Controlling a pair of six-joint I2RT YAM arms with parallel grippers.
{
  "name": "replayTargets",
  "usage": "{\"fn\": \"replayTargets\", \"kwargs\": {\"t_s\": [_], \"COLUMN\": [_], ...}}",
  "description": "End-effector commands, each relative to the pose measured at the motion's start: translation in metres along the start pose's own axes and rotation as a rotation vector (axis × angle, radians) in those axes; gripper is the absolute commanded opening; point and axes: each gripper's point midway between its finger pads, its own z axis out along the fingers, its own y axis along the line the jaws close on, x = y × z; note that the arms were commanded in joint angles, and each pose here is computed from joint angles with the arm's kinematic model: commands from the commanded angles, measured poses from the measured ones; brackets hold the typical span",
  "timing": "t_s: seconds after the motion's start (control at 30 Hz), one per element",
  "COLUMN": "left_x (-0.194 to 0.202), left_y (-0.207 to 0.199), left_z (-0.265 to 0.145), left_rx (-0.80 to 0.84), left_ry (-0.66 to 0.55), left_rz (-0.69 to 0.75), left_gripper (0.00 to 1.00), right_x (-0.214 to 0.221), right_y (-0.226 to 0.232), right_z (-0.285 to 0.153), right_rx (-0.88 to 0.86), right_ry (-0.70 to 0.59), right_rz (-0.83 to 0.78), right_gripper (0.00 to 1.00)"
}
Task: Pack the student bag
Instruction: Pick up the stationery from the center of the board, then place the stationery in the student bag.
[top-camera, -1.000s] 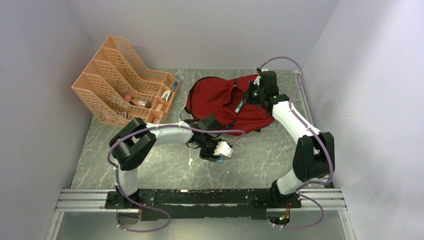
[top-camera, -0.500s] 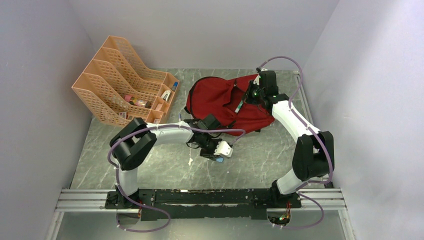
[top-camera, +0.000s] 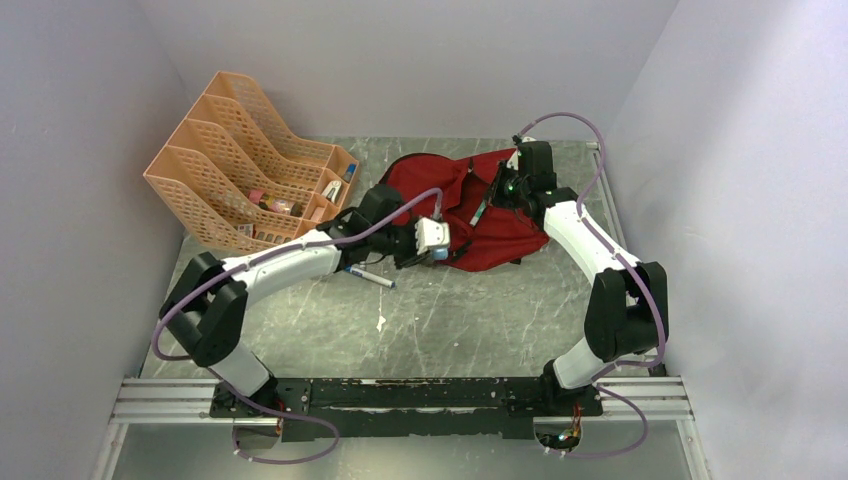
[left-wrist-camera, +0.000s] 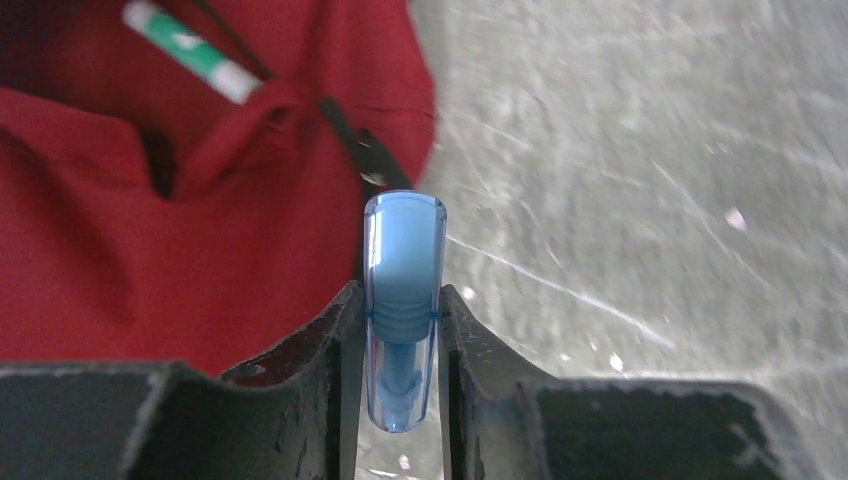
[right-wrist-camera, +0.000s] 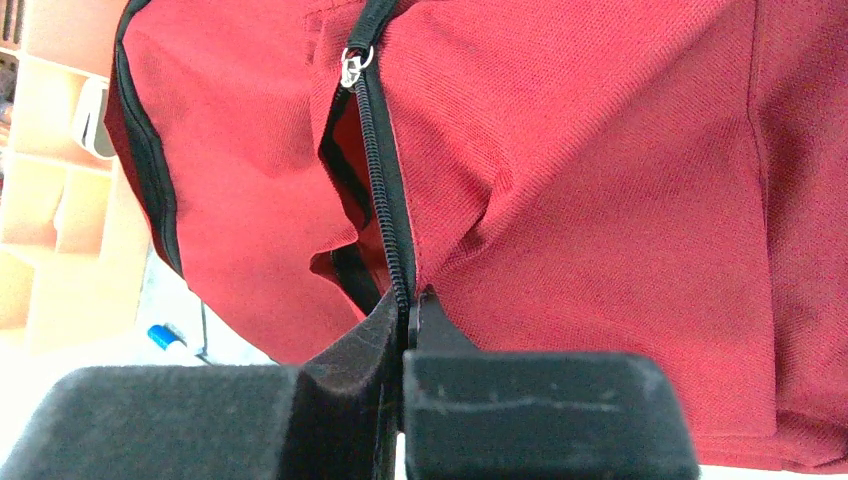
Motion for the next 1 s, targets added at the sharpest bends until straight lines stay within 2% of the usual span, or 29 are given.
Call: {"fn": "replayTargets", "kwargs": {"t_s": [0.0,0.27,0.33,0.37,0.5,0.63,0.97], "left_x": [-0.032,-0.051,-0.049,-0.056,-0.064,-0.056,-0.054], "left_y": [0.050,0.106,0.123,0.132,0.143,0.153,0.151], "left_z": [0.003,0.025,0.032,0.041,0.049,0.055,0.075], "left_rx": [-0.167,-0.327,-0.389,-0.384,-0.404,-0.445,-0.424], "left_ry": [-0.031,-0.061,-0.046,-0.062,-0.096,-0.050,-0.097], "left_rz": [-0.112,-0.314,-0.397,-0.430,-0.487,-0.555,-0.736], "left_gripper": [0.13,0.15,0.11,0.05,0.05,0.05,0.05], "right_x": [-0.002,-0.003,-0.003,-0.004,-0.004,-0.004,-0.004], "right_y": [0.004,0.006,0.007,0.006,0.006,0.006,0.007], "right_z": [-0.003,-0.005,-0.006,-0.006,-0.006,-0.006,-0.008], "right_rx": [-0.005,-0.014,-0.014,-0.011,-0.010,-0.011,-0.013], "right_ry": [-0.001,-0.002,-0.003,-0.004,-0.004,-0.004,-0.011], "right_rz": [-0.005,-0.002,-0.004,-0.006,-0.007,-0.007,0.001], "right_gripper": [0.00,0.00,0.00,0.00,0.00,0.00,0.00]}}
